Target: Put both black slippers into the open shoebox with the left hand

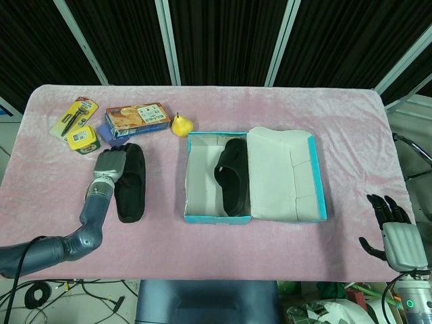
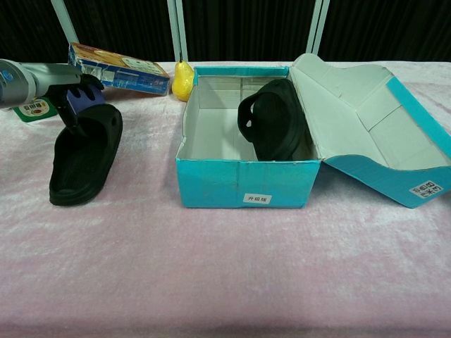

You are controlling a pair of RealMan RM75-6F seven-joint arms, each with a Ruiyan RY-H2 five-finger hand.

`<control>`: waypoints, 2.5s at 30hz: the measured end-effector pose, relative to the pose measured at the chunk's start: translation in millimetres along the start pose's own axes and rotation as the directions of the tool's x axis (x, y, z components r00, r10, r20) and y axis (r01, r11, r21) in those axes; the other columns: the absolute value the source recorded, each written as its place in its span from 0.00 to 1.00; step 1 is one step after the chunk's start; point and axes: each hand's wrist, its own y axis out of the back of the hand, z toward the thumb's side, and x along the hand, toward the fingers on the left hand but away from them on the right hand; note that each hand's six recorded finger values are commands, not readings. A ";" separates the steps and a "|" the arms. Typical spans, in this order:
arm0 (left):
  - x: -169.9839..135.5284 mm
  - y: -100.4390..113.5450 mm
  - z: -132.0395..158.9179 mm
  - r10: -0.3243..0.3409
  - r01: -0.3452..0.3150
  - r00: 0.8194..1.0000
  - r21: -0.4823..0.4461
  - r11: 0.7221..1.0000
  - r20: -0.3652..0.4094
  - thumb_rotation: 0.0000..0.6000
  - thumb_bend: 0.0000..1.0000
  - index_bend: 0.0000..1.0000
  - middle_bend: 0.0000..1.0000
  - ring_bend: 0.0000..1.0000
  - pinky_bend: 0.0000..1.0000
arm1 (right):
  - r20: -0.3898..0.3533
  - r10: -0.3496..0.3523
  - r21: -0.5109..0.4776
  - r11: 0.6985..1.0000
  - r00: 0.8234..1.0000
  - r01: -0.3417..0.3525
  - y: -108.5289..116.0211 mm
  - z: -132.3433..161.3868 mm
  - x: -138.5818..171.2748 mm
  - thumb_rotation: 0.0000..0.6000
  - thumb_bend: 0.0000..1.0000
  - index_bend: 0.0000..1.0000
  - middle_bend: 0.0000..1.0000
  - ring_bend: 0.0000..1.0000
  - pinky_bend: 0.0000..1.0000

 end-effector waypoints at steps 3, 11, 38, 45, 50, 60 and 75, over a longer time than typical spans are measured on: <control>7.8 -2.1 0.6 -0.019 0.019 1.000 -0.005 1.000 -0.010 1.00 0.01 0.06 0.13 0.10 0.16 | 0.000 0.002 0.001 1.000 1.000 -0.002 -0.4 0.6 -0.8 1.00 0.16 0.10 0.08 0.05 0.15; 23.1 -9.0 4.5 -0.071 0.070 0.997 -0.026 0.997 -0.024 1.00 0.02 0.12 0.19 0.20 0.20 | 0.004 0.005 0.003 1.000 1.000 -0.005 -0.3 1.1 -1.7 1.00 0.16 0.10 0.08 0.05 0.15; -2.0 13.1 19.1 -0.032 0.141 0.969 -0.442 0.886 0.245 1.00 0.05 0.40 0.47 0.41 0.52 | -0.019 0.000 0.007 1.000 1.000 0.000 1.8 7.5 -3.0 1.00 0.16 0.09 0.08 0.05 0.15; -21.7 38.3 40.7 0.118 0.105 0.927 -0.547 0.830 0.357 1.00 0.05 0.41 0.47 0.41 0.53 | -0.015 -0.002 0.008 1.000 1.000 0.002 3.0 5.8 -0.5 1.00 0.16 0.09 0.08 0.05 0.15; -35.3 64.9 62.0 0.288 0.072 0.869 -0.679 0.731 0.403 1.00 0.04 0.42 0.47 0.41 0.53 | -0.018 0.000 0.006 1.000 1.000 0.000 2.2 6.1 -1.4 1.00 0.16 0.09 0.08 0.05 0.15; -27.9 102.0 99.9 0.561 -0.098 0.735 -0.758 0.645 0.382 1.00 0.01 0.43 0.47 0.41 0.52 | -0.004 0.000 0.001 1.000 1.000 0.000 2.4 0.9 0.5 1.00 0.16 0.09 0.08 0.05 0.15; -11.4 78.0 175.4 0.627 -0.195 0.632 -0.689 0.698 0.456 1.00 0.01 0.41 0.48 0.41 0.52 | 0.012 -0.006 0.004 1.000 1.000 0.006 7.6 -2.7 1.7 1.00 0.16 0.09 0.08 0.05 0.15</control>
